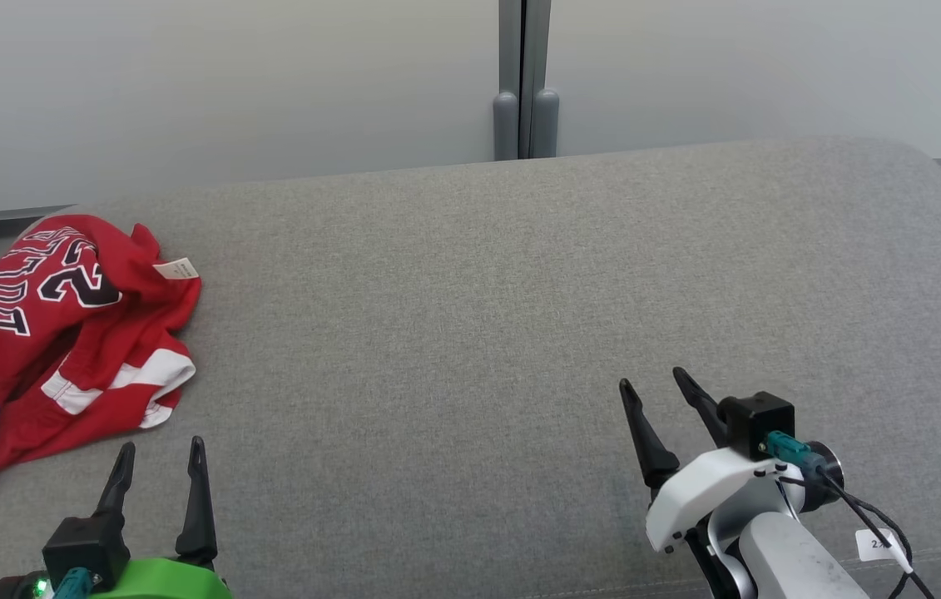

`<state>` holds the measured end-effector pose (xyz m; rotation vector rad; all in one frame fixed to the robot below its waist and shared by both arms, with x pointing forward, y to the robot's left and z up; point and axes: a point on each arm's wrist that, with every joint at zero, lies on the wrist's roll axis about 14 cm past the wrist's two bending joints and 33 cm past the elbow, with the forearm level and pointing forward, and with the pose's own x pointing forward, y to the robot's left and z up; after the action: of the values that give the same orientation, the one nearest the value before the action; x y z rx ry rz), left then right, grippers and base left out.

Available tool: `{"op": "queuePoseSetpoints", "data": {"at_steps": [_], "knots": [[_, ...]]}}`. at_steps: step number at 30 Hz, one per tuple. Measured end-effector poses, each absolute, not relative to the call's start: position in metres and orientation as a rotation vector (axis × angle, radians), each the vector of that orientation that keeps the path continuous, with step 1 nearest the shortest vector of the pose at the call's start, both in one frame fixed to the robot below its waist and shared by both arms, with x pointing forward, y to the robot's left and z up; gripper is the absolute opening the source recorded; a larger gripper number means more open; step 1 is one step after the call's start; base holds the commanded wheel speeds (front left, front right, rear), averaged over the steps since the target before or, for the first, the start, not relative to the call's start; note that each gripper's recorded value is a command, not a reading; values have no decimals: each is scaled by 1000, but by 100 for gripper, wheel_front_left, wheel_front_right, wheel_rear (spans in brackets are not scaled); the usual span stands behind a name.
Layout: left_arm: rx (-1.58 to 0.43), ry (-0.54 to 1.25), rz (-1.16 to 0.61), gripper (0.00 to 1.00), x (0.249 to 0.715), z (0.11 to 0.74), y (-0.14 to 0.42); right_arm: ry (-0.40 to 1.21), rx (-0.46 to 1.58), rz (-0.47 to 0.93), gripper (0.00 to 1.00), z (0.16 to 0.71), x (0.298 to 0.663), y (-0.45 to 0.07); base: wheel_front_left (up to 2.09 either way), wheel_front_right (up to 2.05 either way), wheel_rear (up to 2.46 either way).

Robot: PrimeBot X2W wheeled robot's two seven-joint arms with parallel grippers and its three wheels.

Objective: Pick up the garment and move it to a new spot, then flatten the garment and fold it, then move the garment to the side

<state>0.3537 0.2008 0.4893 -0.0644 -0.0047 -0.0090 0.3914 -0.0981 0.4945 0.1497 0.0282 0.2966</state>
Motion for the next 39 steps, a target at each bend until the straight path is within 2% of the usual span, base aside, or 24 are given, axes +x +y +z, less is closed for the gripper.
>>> {"op": "queuePoseSetpoints", "data": {"at_steps": [17, 39], "knots": [[58, -28, -28, 100, 350, 491, 200, -1, 64, 305, 100, 498, 393, -100, 0, 0, 0], [60, -29, 44, 100, 341, 492, 222, 2, 101, 327, 100, 498, 398, -89, 0, 0, 0]]}}
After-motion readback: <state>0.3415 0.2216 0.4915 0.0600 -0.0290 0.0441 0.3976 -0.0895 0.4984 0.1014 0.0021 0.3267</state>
